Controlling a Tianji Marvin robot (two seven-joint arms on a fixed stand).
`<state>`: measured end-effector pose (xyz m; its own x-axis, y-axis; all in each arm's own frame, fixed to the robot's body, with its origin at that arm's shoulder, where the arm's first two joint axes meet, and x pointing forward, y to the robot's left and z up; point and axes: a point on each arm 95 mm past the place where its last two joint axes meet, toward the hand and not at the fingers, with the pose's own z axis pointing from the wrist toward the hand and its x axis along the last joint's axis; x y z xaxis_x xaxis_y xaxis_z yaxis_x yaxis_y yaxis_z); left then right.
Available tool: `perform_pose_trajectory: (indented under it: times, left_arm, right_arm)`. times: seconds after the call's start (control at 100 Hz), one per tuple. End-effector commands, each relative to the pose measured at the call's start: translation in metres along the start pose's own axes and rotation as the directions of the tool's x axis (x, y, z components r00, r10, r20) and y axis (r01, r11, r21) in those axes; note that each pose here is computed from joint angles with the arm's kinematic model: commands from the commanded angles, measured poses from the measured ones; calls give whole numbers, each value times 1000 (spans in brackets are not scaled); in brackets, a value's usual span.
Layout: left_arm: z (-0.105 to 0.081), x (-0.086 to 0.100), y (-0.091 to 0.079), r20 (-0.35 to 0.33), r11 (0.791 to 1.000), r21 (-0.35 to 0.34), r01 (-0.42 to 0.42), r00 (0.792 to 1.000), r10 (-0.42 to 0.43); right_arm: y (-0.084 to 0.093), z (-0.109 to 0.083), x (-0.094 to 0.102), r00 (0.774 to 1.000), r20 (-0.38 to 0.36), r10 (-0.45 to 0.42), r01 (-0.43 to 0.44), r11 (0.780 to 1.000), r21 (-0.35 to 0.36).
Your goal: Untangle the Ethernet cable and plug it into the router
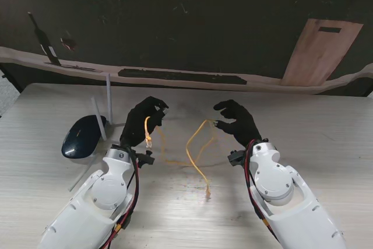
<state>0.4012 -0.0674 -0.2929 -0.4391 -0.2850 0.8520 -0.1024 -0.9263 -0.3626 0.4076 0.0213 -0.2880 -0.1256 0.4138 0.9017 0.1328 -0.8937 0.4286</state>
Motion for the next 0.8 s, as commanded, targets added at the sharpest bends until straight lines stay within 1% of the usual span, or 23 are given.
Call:
perform_pose_trajectory:
  times: [0.0, 0.16, 0.28, 0.34, 0.44, 0.49, 0.55, 0.63, 0.71, 0.79]
  left_arm:
    - [3, 2, 1, -16, 1000, -26, -9, 1000, 8]
    - [8, 3, 2, -30, 999, -41, -13, 999, 12]
    - [10, 4, 3, -47, 998, -57, -23, 999, 20]
    - [11, 4, 4, -58, 998, -61, -31, 998, 27]
    - [14, 5, 5, -75, 997, -59, -44, 996, 40]
    - [15, 6, 6, -83, 997, -58, -51, 996, 46]
    - [17, 7, 6, -92, 997, -59, -54, 995, 49]
    - [19, 9, 6, -106, 996, -61, -61, 993, 55]
    - [20, 11, 6, -118, 995, -68, -71, 991, 63]
    - [20, 13, 5, -129, 994, -78, -75, 990, 65]
  right_arm:
    - [-1, -5, -2, 1000, -19, -3, 4, 1000, 14]
    - [0, -7, 1, 997, -63, -35, 36, 999, 18]
    - [0, -7, 6, 992, -118, -38, 41, 999, 20]
    - [-1, -6, 10, 988, -152, -15, 21, 999, 36]
    - [-5, -4, 18, 979, -195, 61, -45, 995, 84]
    - [-9, -2, 22, 974, -204, 100, -78, 990, 115]
    - [-14, -1, 26, 968, -202, 149, -118, 981, 156]
    - [-21, 2, 29, 964, -178, 197, -159, 965, 208]
    - [-33, 5, 28, 969, -129, 212, -177, 954, 242]
    - [-46, 7, 23, 975, -79, 207, -178, 946, 271]
